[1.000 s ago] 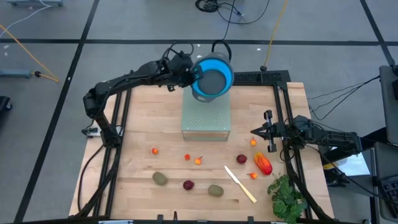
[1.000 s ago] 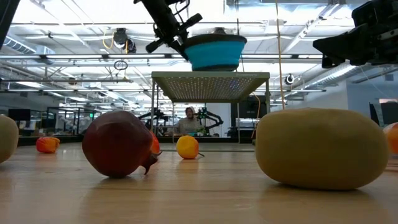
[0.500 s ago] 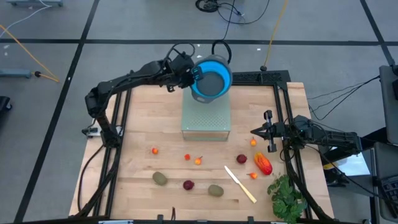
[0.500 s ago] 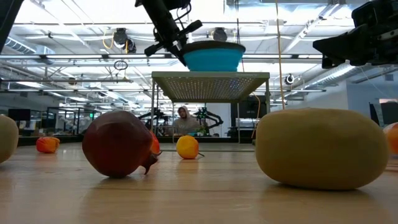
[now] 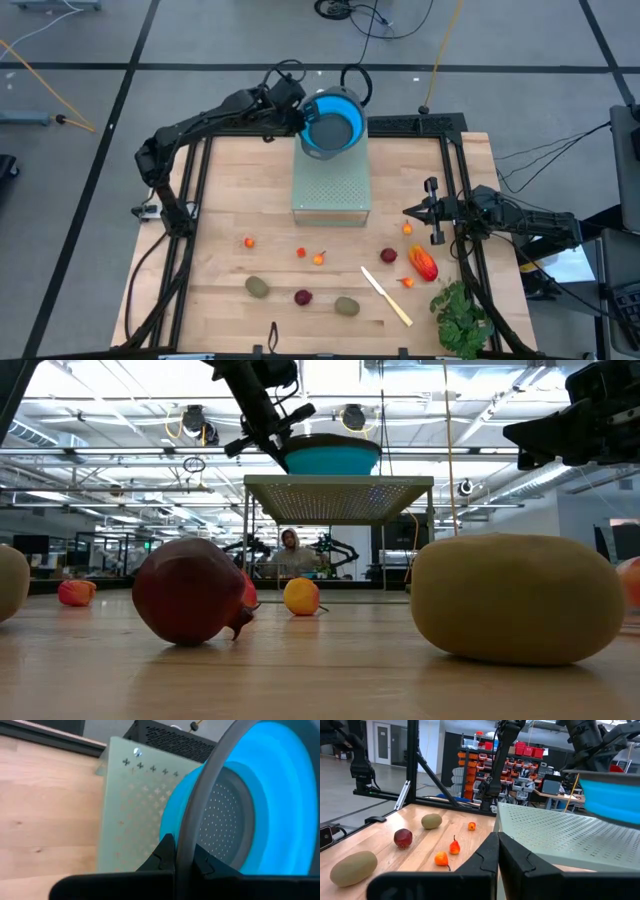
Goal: Pick & Place Fruit
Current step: Put the blue strainer bowl on the shelf
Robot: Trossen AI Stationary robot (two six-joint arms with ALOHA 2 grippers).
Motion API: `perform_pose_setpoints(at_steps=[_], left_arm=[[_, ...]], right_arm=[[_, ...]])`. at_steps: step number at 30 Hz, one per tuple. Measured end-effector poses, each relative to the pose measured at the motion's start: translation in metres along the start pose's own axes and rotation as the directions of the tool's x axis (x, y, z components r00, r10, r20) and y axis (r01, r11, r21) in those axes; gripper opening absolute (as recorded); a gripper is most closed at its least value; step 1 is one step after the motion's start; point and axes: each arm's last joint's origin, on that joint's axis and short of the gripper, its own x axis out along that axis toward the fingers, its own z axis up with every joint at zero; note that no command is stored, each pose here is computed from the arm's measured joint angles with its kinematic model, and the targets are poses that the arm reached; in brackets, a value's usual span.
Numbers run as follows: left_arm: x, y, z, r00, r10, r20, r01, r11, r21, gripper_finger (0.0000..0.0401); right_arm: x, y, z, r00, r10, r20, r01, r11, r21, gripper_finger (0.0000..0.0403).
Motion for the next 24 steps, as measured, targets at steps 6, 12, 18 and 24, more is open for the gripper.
perform_pose_setpoints(at_steps=[6,12,18,24], left_arm=[[0.001,-0.001,-0.003,1.000,0.000,-0.007,0.001,1.000,0.007,0.0000],[0.001,-0.003,-0.008,1.000,0.003,-0.011,-0.003,1.000,0.020,0.0000],[0.003,-0.003,-0.010,1.000,0.013,0.010,-0.013,1.000,0.023,0.0000],[0.015,-0.007,-0.016,1.000,0.001,-0.024,0.000,1.000,0.030,0.0000]], right_arm=[[0.000,0.000,0.000,1.000,0.000,0.000,0.000,1.000,0.000,0.0000],[0.000,0.000,0.000,1.000,0.000,0.000,0.000,1.000,0.000,0.0000],[0.000,0.000,0.000,1.000,0.000,0.000,0.000,1.000,0.000,0.0000],[0.000,0.000,0.000,1.000,0.000,0.000,0.000,1.000,0.000,0.0000]])
